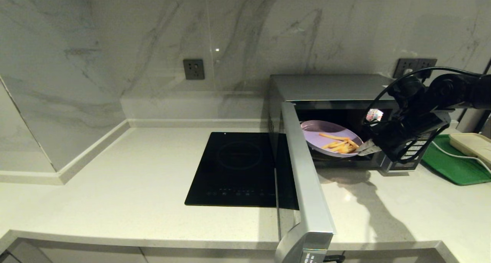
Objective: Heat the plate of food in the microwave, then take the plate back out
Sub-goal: Put the plate in the microwave oven
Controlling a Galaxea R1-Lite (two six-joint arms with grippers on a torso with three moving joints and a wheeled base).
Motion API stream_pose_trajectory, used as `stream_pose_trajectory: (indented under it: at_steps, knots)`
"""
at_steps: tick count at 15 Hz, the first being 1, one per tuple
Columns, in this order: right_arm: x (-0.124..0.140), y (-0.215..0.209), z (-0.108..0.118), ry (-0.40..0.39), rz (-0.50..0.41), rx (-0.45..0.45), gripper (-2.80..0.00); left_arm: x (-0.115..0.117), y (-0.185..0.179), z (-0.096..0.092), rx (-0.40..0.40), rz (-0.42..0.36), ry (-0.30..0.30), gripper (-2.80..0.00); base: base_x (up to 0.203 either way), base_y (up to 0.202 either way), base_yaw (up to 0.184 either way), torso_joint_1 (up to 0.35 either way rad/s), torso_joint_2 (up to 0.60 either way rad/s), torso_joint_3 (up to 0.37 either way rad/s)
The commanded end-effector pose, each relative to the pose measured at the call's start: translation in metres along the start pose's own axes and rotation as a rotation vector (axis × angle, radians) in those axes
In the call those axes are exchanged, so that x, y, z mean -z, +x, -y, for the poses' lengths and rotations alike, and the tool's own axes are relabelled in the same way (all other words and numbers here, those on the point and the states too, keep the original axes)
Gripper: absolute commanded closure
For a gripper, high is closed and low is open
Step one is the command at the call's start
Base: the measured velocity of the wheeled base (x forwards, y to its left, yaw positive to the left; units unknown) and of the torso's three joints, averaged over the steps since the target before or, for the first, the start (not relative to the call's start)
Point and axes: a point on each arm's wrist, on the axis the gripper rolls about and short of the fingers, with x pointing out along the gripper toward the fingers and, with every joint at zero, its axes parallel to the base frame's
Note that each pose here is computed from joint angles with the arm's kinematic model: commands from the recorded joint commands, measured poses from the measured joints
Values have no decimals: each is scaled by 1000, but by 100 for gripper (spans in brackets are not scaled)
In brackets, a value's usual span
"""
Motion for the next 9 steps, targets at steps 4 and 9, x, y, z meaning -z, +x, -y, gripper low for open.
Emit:
stream_pose_trajectory:
  at_steps: [4, 9]
  knots:
    - [-8, 20, -6, 13, 30, -17, 0, 0, 0, 0, 0, 1, -1, 0, 0, 0, 0, 0, 0, 0]
    - [-9, 48, -7, -43, 81, 53, 0, 0, 0, 0, 0, 1, -1, 0, 0, 0, 0, 0, 0, 0]
